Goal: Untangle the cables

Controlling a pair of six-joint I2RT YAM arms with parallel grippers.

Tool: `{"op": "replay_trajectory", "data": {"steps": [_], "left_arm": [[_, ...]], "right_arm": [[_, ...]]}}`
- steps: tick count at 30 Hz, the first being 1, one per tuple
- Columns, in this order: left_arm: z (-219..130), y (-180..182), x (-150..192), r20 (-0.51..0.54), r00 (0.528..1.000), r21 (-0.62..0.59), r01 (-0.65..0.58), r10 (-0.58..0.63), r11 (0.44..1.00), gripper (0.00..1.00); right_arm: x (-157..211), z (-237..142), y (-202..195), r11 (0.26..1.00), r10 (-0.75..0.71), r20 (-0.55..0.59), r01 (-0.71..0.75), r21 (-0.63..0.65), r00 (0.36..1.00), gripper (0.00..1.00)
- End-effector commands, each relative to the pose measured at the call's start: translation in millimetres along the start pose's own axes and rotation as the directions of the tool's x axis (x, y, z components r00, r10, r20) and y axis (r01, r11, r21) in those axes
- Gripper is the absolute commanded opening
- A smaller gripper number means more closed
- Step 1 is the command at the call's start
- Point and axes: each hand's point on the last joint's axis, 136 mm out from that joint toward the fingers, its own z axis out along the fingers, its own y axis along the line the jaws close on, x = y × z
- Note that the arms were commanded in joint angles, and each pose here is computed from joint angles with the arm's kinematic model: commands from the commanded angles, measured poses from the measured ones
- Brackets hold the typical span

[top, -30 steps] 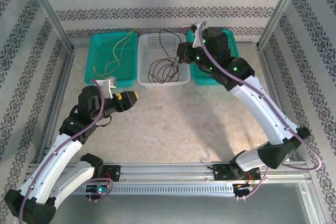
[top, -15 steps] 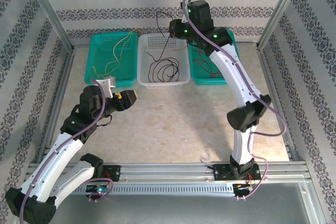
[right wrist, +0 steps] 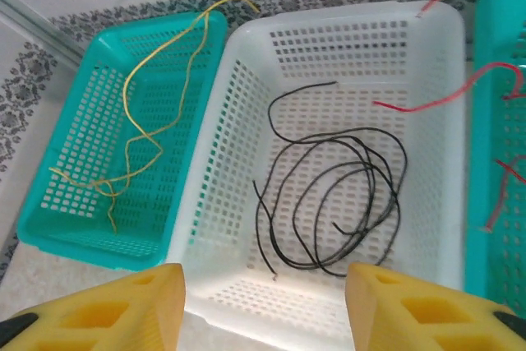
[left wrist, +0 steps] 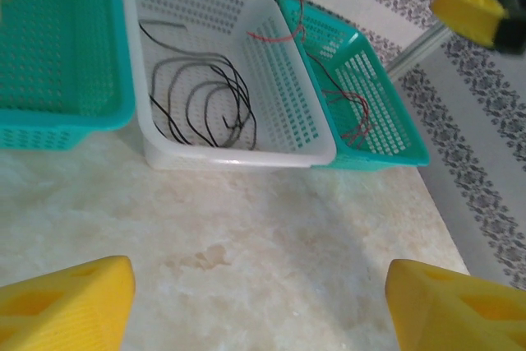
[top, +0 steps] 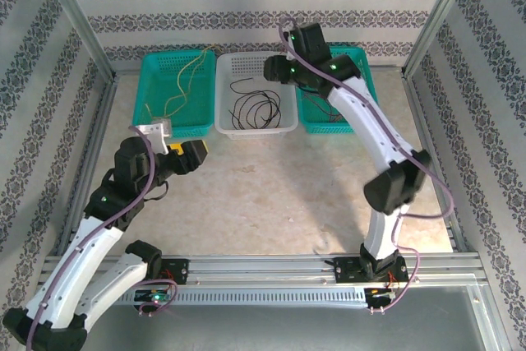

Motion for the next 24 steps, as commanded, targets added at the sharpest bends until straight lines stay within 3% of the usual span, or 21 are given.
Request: {"op": "replay_trajectory", "data": {"steps": [1, 4, 5, 7, 8, 9, 11, 13, 16, 18, 21, 24], "left_arm": [[-21, 19, -19, 0.076, 0.995, -0.133, -0.055, 0.065, 0.990, 0.83], [-32, 39, -32, 0.146, 0.982, -0.261, -0.079, 0.120, 0.962, 0.88], [-34, 45, -36, 0.169, 0.975, -0.296, -0.089, 0.144, 0.951, 0.96], [-32, 64, -41, 0.226, 0.962, -0.381, -0.059, 0.154, 0.923, 0.99], [-30, 73, -41, 0.252, 0.952, -0.414, -0.054, 0.171, 0.909, 0.99], [-25, 76, -42, 0.285, 0.936, -0.415, -0.076, 0.209, 0.907, 1.00], [-18, 80, -45, 0.366, 0.883, -0.418, -0.127, 0.295, 0.899, 1.00], [-13, 87, -45, 0.437, 0.826, -0.434, -0.153, 0.356, 0.888, 0.99], [1, 117, -40, 0.378, 0.842, -0.571, -0.115, 0.385, 0.813, 0.99], [20, 126, -32, 0.285, 0.852, -0.612, -0.191, 0.440, 0.767, 0.99], [55, 137, -17, 0.148, 0.829, -0.620, -0.346, 0.539, 0.704, 0.99], [73, 168, -8, 0.063, 0.841, -0.697, -0.348, 0.537, 0.627, 0.99]], "right_arm": [[-5, -60, 1, 1.000, -0.009, 0.159, 0.012, -0.017, 0.987, 0.57], [34, -93, -14, 0.999, -0.008, 0.211, 0.016, -0.039, 0.977, 0.61], [48, -102, -18, 0.998, -0.006, 0.225, 0.018, -0.054, 0.974, 0.63], [75, -123, -31, 0.998, -0.008, 0.271, 0.024, -0.056, 0.963, 0.68], [87, -133, -39, 0.998, -0.011, 0.306, 0.029, -0.054, 0.952, 0.77], [102, -140, -45, 0.997, -0.023, 0.330, 0.047, -0.064, 0.944, 0.97], [126, -145, -71, 1.000, -0.003, 0.389, 0.013, -0.024, 0.921, 0.98], [164, -139, -122, 0.989, 0.070, 0.439, -0.121, 0.088, 0.896, 0.98], [203, -142, -192, 0.924, 0.150, 0.604, -0.329, 0.197, 0.783, 0.98], [213, -151, -212, 0.908, 0.113, 0.664, -0.349, 0.233, 0.739, 0.98], [218, -157, -230, 0.881, 0.004, 0.657, -0.314, 0.354, 0.754, 0.98], [210, -157, -241, 0.829, -0.112, 0.614, -0.267, 0.491, 0.781, 0.98]]}}
